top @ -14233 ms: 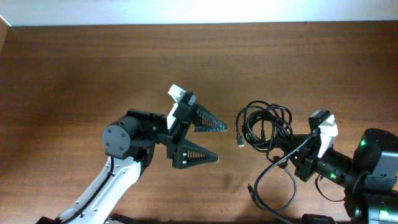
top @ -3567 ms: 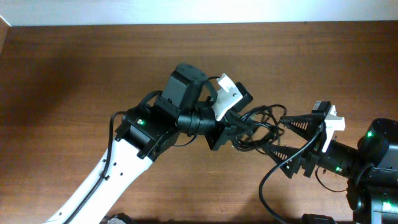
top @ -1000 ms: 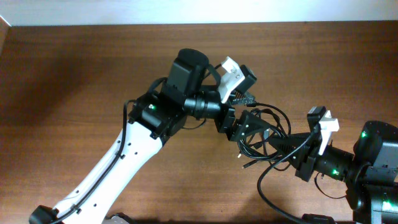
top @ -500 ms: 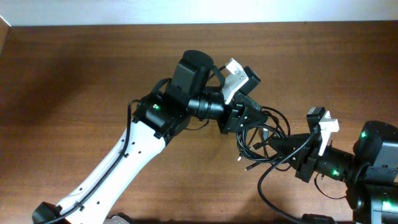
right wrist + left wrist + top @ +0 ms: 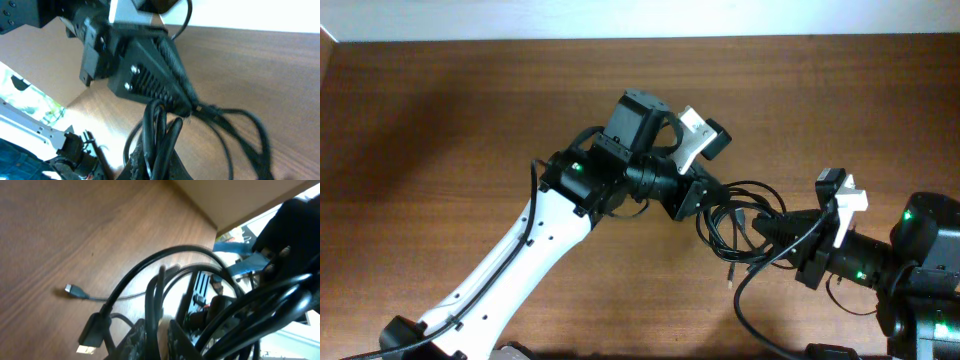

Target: Untangle cables

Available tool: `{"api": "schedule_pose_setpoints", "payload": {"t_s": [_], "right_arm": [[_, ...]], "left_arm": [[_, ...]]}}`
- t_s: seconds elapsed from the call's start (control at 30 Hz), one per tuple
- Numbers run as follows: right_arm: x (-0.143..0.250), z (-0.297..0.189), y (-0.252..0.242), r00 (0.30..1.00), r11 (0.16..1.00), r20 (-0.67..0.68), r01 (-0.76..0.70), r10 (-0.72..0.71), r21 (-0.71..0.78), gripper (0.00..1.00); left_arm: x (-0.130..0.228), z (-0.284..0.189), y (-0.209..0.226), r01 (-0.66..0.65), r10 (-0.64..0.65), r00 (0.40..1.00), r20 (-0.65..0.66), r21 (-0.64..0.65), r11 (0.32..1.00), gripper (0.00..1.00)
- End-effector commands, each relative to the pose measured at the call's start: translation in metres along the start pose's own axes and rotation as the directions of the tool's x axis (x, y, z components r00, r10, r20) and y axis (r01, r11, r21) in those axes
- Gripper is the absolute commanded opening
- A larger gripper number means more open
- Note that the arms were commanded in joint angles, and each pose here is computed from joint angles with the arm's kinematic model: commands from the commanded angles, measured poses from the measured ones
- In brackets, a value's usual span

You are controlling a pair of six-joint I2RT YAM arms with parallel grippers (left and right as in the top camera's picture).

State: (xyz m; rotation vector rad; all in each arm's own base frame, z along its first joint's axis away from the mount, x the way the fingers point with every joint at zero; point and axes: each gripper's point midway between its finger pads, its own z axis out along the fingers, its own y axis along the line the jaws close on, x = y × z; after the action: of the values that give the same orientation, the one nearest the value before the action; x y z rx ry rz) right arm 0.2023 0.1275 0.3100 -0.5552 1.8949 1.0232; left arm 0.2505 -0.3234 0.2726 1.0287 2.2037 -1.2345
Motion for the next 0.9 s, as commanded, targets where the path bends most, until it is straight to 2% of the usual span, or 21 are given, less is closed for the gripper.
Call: {"api": "schedule_pose_setpoints", "payload": {"t_s": [0.0,0.13,0.23,0.4,0.5,0.6,0.7,0.83,0.87], "right_arm": [[-0.013,-0.002,0.006,0.996,0.997,0.040,0.076,-0.076,-0.021,0.04],[-0.019,-0.003,0.006,0.993,0.995,0.059,0.101,-0.100,-0.016,0.04],[-0.023,-0.003,-0.005,0.996,0.997,0.068,0.055,-0.058,0.046,0.04],[-0.027,-0.003,-0.009,0.996,0.997,0.079,0.047,-0.052,0.065,0.04],[-0.035,-0.006,-0.025,0.993,0.987,0.115,-0.031,0.013,0.156,0.04],[-0.042,-0.009,-0.038,0.987,0.971,0.153,-0.087,0.053,0.223,0.04],[-0.042,-0.009,-0.038,0.987,0.971,0.155,-0.083,0.049,0.225,0.04],[-0.041,-0.009,-0.038,0.987,0.970,0.153,-0.092,0.058,0.227,0.04],[-0.041,-0.011,-0.044,0.982,0.958,0.165,-0.135,0.095,0.253,0.04]], "left_arm": [[0.013,0.003,0.006,-0.005,0.004,0.998,-0.055,-0.018,1.000,0.09],[0.020,0.005,0.002,0.008,-0.009,0.997,-0.083,-0.012,1.000,0.07],[0.024,0.012,-0.009,-0.045,0.046,0.994,-0.101,0.014,0.999,0.08],[0.028,0.018,-0.018,-0.060,0.063,0.991,-0.118,0.030,0.998,0.09],[0.034,0.018,-0.017,-0.058,0.060,0.988,-0.141,0.017,0.998,0.00],[0.041,0.017,-0.017,-0.064,0.066,0.984,-0.165,0.019,0.998,0.00],[0.041,0.017,-0.017,-0.079,0.082,0.983,-0.165,0.022,0.997,0.00],[0.044,0.016,-0.018,-0.182,0.187,0.967,-0.171,0.045,0.982,0.00],[0.045,0.015,-0.019,-0.215,0.221,0.960,-0.173,0.052,0.975,0.00]]}}
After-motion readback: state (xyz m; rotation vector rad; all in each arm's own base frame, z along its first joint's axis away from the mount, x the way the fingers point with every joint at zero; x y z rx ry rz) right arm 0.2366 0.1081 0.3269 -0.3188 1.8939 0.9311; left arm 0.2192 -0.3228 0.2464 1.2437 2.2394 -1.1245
